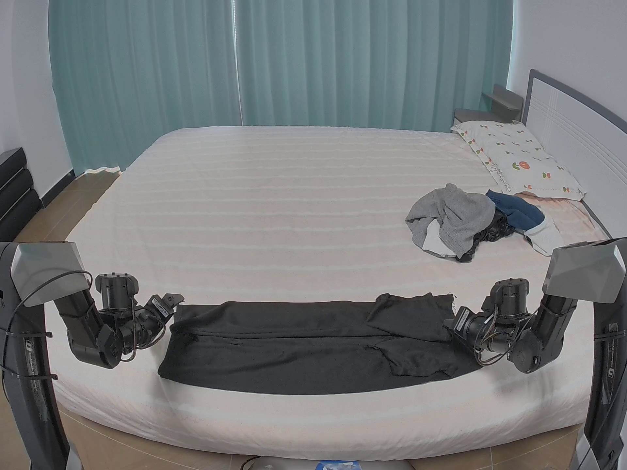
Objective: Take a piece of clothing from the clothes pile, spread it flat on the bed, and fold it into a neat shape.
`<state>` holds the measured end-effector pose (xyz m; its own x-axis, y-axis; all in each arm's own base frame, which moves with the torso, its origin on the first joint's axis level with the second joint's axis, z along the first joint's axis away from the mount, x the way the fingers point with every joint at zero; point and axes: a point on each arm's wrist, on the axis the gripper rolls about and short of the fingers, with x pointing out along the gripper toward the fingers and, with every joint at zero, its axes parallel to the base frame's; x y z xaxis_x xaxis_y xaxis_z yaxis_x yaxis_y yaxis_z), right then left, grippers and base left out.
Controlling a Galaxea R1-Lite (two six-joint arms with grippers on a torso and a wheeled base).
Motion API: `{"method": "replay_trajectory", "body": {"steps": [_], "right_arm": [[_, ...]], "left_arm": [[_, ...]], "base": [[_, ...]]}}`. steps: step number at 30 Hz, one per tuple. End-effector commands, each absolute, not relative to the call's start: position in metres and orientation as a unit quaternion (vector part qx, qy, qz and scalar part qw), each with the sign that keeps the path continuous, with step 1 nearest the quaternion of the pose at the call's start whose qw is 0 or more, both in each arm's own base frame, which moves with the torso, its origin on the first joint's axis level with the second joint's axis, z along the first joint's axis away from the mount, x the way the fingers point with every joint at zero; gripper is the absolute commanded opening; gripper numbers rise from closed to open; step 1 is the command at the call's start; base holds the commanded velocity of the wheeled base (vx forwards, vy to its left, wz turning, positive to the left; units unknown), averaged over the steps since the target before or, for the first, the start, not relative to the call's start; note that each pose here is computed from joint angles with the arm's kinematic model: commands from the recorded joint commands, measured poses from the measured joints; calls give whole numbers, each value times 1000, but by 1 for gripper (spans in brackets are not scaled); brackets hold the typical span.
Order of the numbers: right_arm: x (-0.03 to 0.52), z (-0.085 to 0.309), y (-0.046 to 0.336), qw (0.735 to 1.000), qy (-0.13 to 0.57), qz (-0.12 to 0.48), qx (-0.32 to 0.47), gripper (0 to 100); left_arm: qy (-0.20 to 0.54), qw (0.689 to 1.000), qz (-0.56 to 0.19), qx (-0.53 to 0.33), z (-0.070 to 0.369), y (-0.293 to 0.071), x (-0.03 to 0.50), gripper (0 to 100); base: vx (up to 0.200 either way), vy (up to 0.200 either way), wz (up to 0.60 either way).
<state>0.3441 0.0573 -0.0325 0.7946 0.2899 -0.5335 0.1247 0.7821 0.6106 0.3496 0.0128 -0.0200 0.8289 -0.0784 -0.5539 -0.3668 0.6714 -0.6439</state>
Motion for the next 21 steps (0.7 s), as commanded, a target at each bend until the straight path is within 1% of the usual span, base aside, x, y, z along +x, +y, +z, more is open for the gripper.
{"method": "replay_trajectory", "body": {"steps": [1,10,11,20,21], "right_arm": [[342,-31,53,890,317,43,325,0],[336,-35,53,893,331,45,301,0],[336,-35,53,893,331,45,301,100],[342,-22,51,899,304,49,311,100],[344,-16,45,901,292,44,319,100]], "left_arm": [[279,870,86,-397,-23,15,353,100],[270,873,82,-398,-24,16,363,100],[269,874,82,-397,-24,16,364,100],[266,877,74,-393,-27,13,377,100],[269,877,72,-390,-27,11,379,100]], "base": [[0,0,0],[0,0,0],[0,0,0],[0,0,0],[0,0,0]]}}
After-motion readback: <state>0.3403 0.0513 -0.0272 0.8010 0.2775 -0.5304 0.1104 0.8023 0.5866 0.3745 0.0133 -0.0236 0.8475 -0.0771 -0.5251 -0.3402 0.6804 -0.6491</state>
